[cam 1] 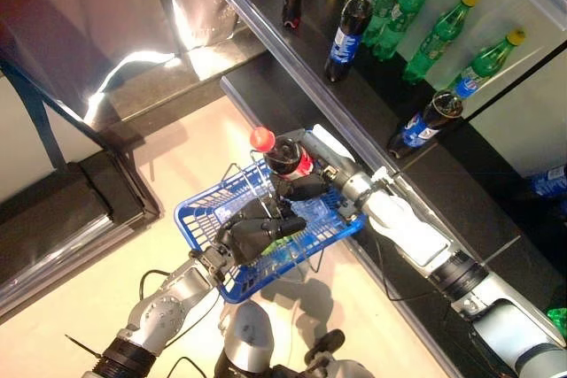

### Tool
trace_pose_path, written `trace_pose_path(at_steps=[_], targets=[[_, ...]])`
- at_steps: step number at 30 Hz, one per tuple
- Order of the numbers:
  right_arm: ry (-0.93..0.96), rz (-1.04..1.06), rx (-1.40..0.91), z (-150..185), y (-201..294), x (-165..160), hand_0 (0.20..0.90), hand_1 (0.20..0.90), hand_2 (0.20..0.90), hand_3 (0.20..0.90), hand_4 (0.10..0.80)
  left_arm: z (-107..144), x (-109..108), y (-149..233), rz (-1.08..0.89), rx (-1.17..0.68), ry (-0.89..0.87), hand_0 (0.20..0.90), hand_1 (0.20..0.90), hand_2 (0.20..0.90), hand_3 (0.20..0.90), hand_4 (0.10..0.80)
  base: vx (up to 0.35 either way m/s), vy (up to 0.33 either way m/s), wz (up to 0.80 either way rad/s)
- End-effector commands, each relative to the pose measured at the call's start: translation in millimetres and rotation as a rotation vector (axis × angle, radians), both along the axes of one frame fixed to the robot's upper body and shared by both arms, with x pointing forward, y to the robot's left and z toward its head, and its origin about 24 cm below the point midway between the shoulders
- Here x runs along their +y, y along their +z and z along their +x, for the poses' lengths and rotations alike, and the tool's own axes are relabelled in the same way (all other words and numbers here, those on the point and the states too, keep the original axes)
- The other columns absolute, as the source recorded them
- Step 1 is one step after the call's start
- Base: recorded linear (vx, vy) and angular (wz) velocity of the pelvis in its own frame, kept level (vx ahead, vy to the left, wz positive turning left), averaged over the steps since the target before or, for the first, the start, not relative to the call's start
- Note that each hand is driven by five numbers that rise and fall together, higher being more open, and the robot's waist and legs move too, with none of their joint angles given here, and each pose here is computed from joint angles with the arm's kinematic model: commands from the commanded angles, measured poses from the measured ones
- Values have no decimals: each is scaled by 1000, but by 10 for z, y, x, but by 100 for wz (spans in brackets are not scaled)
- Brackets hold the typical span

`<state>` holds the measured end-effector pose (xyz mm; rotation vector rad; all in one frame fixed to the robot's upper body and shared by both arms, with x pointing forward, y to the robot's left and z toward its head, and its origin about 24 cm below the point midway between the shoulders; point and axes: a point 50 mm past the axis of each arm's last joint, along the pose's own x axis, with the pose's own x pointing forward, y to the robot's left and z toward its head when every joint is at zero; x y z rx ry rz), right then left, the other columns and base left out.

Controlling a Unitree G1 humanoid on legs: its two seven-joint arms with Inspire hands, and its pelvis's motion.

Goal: Pick up the drink and place into the basket.

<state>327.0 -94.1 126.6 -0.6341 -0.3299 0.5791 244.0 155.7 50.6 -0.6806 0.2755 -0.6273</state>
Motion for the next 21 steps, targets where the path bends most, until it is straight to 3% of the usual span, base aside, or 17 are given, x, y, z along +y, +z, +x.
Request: trace_pose_path(at_steps=[1, 21], targets=[[94, -4, -45, -57, -48, 321, 300, 300, 300, 200, 100, -248, -765, 1284, -483, -672, -488, 300, 300, 300, 200, 100, 0, 0, 0], [-104, -76, 182, 86, -498, 135, 300, 300, 300, 200, 100, -343, -806, 1399, -501, -734, -554, 300, 300, 300, 200, 100, 0, 0, 0]])
